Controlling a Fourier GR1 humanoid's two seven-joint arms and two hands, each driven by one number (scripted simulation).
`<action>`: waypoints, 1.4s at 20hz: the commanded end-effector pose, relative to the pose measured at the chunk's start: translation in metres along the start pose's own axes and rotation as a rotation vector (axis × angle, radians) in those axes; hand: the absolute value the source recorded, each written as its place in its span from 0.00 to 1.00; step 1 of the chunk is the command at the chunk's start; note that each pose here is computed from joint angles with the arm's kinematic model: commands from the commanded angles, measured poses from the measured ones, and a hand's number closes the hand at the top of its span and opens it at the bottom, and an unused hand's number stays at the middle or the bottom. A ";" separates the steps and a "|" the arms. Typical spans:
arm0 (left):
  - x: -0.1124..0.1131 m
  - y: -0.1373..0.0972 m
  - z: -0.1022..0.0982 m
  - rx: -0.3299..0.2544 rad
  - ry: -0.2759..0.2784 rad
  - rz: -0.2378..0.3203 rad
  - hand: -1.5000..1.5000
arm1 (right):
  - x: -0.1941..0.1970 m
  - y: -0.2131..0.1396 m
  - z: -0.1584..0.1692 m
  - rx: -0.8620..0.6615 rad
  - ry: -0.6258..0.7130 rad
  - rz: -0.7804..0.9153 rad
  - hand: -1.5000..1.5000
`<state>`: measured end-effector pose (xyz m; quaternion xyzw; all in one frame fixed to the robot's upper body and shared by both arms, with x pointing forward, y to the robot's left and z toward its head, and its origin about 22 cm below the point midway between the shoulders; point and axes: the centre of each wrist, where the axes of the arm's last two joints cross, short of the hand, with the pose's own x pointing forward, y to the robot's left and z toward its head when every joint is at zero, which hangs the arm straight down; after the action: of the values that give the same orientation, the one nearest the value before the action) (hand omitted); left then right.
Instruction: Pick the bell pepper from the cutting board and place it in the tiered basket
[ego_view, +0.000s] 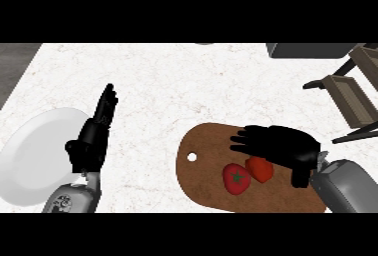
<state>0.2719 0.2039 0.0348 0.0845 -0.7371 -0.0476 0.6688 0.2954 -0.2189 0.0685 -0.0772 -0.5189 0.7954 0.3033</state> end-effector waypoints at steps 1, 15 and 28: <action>-0.019 -0.002 -0.003 -0.001 -0.007 0.002 0.50 | -0.003 0.008 -0.002 0.030 -0.037 -0.032 0.00; -0.019 -0.008 -0.003 -0.007 0.002 0.004 0.50 | -0.007 0.019 -0.033 -0.196 -0.089 0.073 1.00; -0.013 0.016 0.007 0.082 0.038 -0.024 0.50 | -0.053 -0.016 0.125 -0.068 0.867 0.012 1.00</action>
<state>0.2686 0.2165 0.0246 0.1097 -0.7284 -0.0294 0.6757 0.2998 -0.3102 0.0855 -0.3328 -0.4310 0.7139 0.4404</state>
